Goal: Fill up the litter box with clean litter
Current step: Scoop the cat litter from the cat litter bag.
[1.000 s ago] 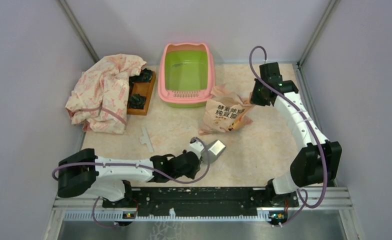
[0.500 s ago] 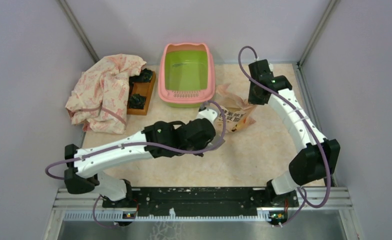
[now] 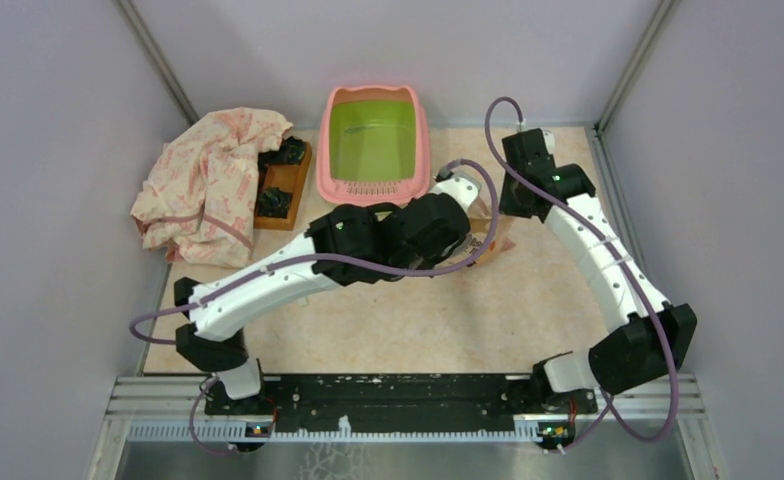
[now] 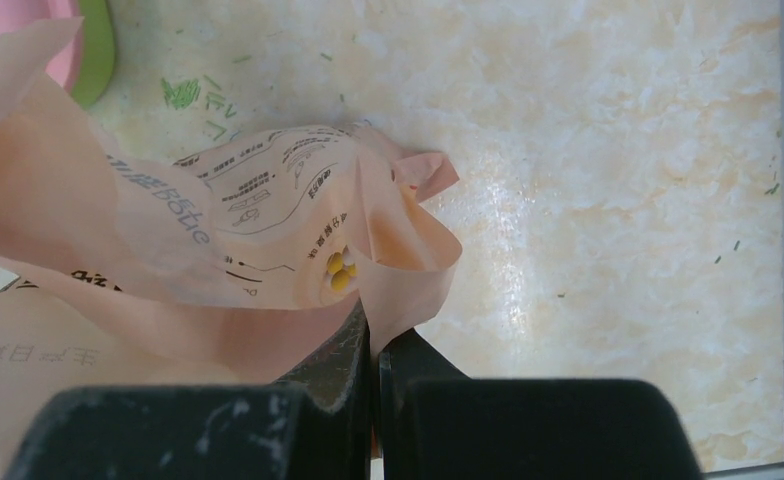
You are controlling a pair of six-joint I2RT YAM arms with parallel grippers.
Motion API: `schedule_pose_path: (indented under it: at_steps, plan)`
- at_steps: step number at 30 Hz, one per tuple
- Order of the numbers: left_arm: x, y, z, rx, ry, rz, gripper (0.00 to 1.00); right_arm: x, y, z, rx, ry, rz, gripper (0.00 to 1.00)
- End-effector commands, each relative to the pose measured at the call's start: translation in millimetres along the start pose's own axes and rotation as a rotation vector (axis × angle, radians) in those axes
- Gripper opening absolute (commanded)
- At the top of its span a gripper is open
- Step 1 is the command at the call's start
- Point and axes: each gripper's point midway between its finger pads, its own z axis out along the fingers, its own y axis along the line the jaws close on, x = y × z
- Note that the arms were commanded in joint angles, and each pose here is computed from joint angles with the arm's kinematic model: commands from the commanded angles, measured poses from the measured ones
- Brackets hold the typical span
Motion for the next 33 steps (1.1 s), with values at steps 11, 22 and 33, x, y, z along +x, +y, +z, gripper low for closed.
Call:
schedule_pose_path:
  at_steps: [11,22,33]
  plan:
    - [-39.3,10.0,-13.8,0.024,-0.073,0.041,0.19,-4.2,-6.7,-24.9,-0.041,-0.112,0.03,0.0]
    - [-16.3,5.2,-3.2,0.043,0.031,0.084,0.2,8.9,-6.1,-20.5,-0.043,-0.096,0.022,0.0]
    - [-16.1,-4.7,13.8,0.05,0.048,0.126,0.21,17.5,-4.0,-26.2,-0.052,-0.095,0.013,0.0]
